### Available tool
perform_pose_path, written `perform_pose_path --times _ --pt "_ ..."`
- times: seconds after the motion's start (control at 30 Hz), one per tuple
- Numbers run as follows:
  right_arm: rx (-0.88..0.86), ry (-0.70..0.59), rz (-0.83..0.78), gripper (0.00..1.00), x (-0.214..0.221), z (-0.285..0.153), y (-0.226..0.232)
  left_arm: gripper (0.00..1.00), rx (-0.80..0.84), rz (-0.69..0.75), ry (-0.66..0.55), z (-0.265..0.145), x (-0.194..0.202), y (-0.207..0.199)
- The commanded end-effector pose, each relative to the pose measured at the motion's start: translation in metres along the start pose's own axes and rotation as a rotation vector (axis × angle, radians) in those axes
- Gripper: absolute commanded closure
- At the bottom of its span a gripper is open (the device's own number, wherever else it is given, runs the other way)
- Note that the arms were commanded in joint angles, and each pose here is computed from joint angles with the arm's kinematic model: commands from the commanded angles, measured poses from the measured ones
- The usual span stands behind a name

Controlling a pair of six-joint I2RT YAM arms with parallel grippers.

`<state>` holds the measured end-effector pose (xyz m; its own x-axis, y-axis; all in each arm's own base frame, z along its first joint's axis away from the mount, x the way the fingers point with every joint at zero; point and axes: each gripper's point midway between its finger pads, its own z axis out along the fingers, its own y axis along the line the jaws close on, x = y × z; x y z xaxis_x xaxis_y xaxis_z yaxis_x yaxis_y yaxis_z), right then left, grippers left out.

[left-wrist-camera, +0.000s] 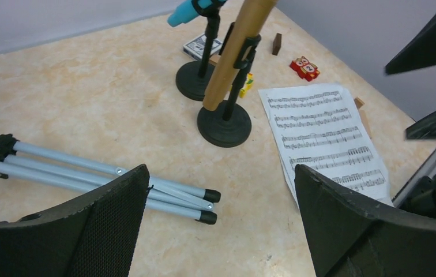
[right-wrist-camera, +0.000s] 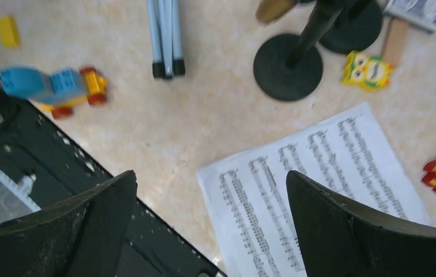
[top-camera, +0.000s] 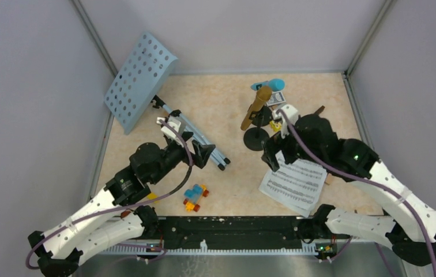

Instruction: Pack up the instrument practice props

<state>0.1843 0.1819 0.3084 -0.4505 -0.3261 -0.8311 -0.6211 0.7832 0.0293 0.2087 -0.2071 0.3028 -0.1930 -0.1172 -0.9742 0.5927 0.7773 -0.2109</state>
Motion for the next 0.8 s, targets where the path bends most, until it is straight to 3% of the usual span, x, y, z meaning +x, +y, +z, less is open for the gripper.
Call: perform_pose_path --times 0.0,0.13,0.27,0.47,0.63,0.77 --pt "-0.099 -0.223 -0.039 0.02 0.001 0.001 0.011 0.01 0.149 0.015 -0.066 -0.001 -0.020 -0.028" --pt "-0.074 -0.440 -0.081 0.02 -0.005 0.011 0.005 0.01 0.223 0.037 -0.040 -0.002 0.003 -0.036" --pt "0.015 -0.432 -0.128 0.01 0.007 0.049 -0.015 0.01 0.219 0.034 -0.020 -0.002 0.015 -0.033" --pt "-0.138 -0.573 -0.152 0.01 0.009 0.086 -0.030 0.01 0.253 0.033 -0.058 -0.003 0.025 -0.035" --pt "-0.131 -0.624 -0.356 0.01 0.005 0.111 -0.045 0.01 0.300 0.025 -0.040 -0.004 0.035 -0.042" --pt "-0.112 -0.628 -0.393 0.02 -0.005 0.126 -0.067 0.02 0.326 0.048 -0.036 -0.002 0.041 -0.045"
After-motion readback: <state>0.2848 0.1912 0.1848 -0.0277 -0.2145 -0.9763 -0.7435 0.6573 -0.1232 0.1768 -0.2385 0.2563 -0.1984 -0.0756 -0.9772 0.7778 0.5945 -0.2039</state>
